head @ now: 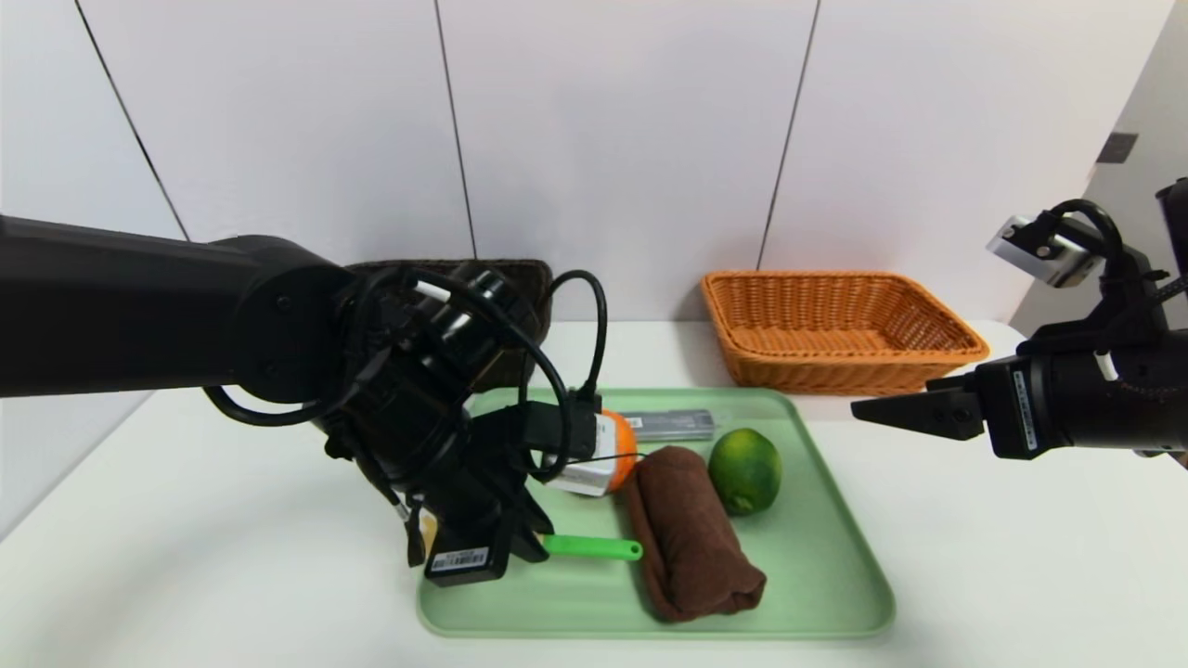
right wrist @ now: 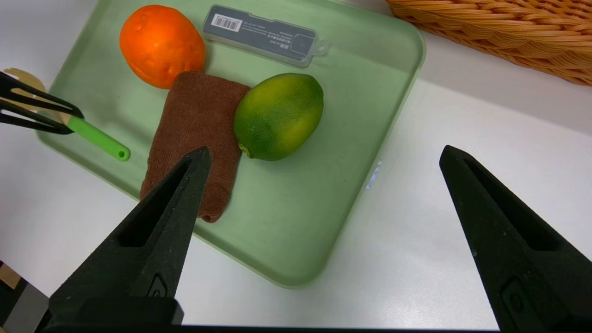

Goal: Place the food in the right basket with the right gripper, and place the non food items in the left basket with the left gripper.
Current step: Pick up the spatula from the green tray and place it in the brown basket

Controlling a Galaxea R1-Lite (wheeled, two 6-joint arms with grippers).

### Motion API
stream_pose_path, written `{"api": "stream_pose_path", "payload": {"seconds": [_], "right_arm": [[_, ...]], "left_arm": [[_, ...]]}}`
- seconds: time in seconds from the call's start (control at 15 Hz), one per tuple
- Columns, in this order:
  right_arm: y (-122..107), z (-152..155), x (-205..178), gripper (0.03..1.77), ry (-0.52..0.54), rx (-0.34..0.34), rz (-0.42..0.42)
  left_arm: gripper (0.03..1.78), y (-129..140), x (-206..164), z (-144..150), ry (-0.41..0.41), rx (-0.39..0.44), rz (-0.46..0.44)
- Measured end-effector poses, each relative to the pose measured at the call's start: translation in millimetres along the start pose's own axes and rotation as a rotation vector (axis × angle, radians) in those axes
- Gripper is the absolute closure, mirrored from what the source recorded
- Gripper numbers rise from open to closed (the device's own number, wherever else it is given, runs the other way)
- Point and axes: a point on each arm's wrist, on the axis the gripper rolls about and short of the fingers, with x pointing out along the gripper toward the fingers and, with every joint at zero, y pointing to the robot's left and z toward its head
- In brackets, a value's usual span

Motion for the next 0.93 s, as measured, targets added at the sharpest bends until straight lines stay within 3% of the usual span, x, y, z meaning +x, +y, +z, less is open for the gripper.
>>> {"api": "stream_pose_path", "payload": {"seconds": [0.4, 0.6, 0.93], "right_arm": [[0, 2, -1, 0.09, -0.009, -0.003, 0.000], [1, 2, -2, 0.09, -0.014, -0.006, 0.000], [3, 4, -5, 0.09, -0.026, -0.018, 0.006]], "left_arm": [[1.67, 4, -55, -13, -0.059, -0.064, 0.173], [1.67, 15, -90, -20, -0.113, -0.153, 0.317], [1.67, 52, -149, -29, -0.166, -0.200, 0.567]]}}
